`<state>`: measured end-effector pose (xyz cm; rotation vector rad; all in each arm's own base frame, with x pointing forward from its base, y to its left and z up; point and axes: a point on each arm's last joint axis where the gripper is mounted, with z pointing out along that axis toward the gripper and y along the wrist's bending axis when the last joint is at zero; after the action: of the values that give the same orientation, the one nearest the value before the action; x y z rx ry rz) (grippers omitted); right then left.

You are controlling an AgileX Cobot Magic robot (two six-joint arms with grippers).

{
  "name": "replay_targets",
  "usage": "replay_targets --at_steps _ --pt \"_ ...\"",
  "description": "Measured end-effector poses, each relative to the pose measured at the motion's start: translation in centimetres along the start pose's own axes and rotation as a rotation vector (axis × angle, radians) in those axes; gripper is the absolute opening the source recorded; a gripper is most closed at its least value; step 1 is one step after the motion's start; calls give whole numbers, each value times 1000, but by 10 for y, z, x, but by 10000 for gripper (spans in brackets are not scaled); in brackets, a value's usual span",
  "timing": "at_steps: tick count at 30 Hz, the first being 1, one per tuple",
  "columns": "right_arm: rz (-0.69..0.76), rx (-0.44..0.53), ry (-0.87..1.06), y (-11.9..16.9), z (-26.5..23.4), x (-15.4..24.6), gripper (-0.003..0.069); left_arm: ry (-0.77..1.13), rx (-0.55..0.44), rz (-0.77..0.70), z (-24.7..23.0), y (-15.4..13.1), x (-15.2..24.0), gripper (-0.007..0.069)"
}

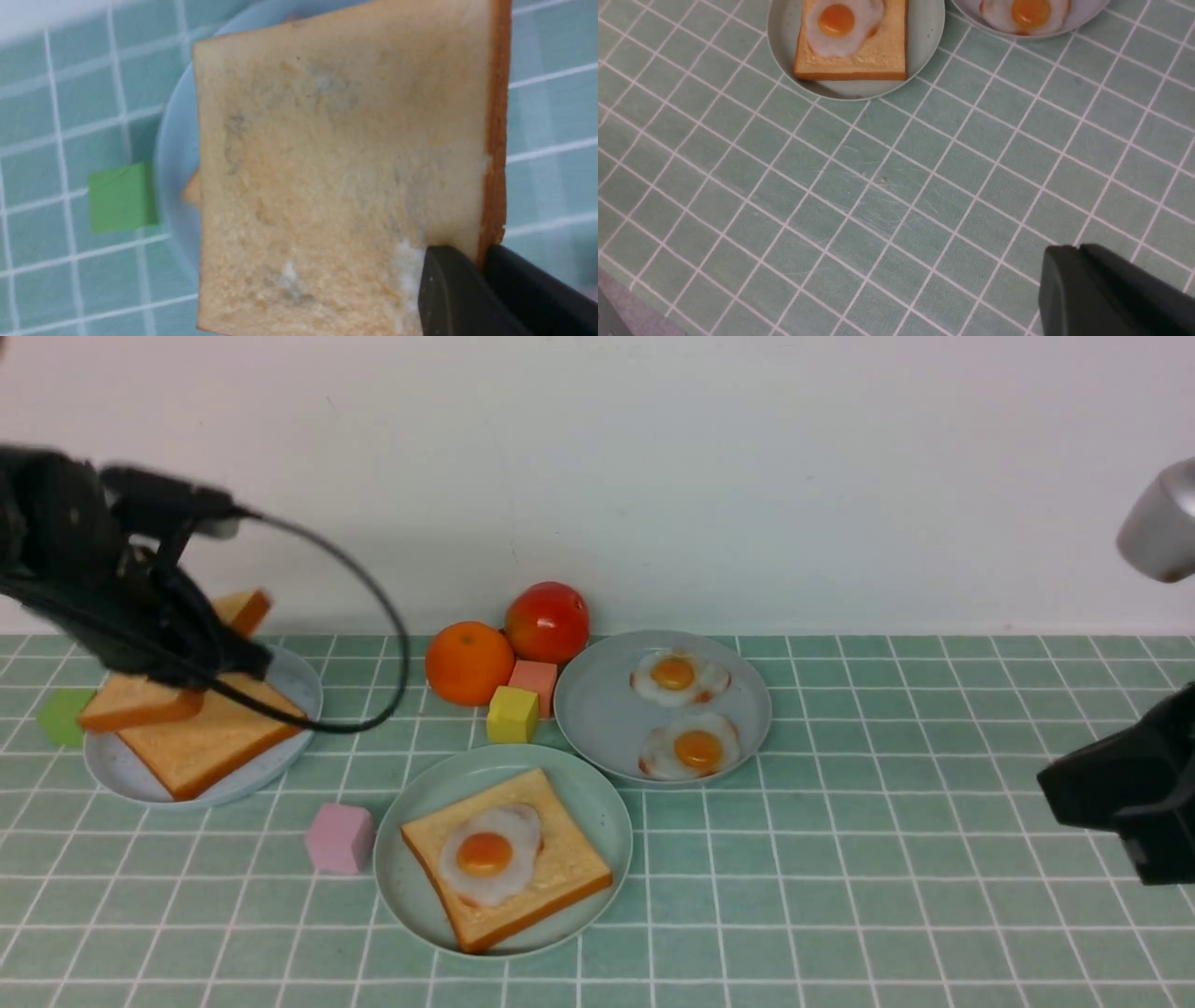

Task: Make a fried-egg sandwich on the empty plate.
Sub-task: Use the left arm to place a slice of bread on the fried egg in the middle

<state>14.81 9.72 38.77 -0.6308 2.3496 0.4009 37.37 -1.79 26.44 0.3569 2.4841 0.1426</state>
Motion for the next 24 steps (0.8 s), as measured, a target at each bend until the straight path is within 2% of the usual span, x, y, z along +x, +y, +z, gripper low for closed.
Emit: replay_targets --at_steps 2,4,5,7,8,9,13,24 --pt "-3 1 -16 0 -5 1 48 -30 86 128 -27 -51 2 46" --pt "-4 1 -24 1 -7 2 50 -28 131 198 -34 -77 10 46" --pt "-5 1 -34 1 -10 3 50 -15 183 286 -38 -107 21 46" --pt "-7 0 -46 1 -15 4 50 -1 232 417 -36 -143 41 46" --pt "-7 0 -48 1 -15 4 50 -2 239 438 -36 -149 43 46" --pt "-8 0 -54 2 -17 5 50 -3 246 517 -32 -167 54 46" --pt "-6 -6 -48 2 -20 7 54 -10 232 581 -22 -187 60 46" --pt "-4 -11 -39 3 -20 8 64 -20 225 624 -1 -198 63 46"
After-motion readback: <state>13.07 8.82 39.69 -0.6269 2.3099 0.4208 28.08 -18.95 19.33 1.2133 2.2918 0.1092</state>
